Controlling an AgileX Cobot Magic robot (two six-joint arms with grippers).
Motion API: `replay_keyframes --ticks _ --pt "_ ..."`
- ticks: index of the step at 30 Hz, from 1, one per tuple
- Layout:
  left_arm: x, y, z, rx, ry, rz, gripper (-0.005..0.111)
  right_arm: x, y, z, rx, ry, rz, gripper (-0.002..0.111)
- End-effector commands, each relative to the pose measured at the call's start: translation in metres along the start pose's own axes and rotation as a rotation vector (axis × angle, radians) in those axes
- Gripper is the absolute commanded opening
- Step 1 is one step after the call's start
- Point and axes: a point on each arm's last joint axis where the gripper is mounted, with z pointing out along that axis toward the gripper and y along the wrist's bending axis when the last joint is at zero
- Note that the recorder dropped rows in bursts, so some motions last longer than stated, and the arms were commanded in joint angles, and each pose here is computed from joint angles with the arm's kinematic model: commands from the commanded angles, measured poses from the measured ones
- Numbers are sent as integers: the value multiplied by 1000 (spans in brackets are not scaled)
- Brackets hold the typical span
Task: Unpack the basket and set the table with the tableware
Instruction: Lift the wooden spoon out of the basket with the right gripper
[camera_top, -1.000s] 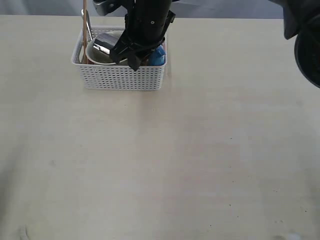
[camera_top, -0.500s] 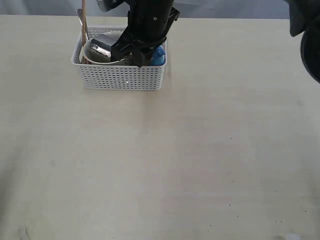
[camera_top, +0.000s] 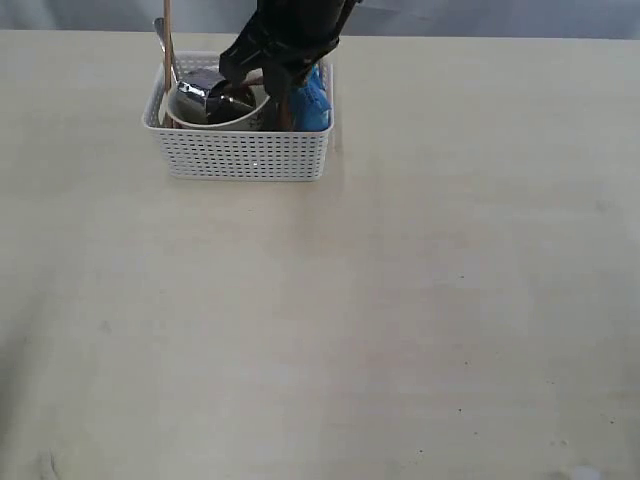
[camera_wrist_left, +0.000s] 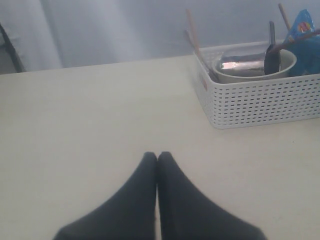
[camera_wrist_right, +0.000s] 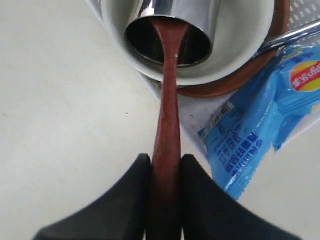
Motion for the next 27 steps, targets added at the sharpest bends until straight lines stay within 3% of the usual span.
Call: replay_keyframes --ticks 1,14,27 --pt "1 0 0 -1 -2 -3 0 -1 1 -20 15 -38 1 0" --pt "1 0 0 -1 -2 -3 0 2 4 -57 51 -108 42 0" --pt "1 0 0 -1 -2 -3 0 33 12 -87 76 -93 36 0"
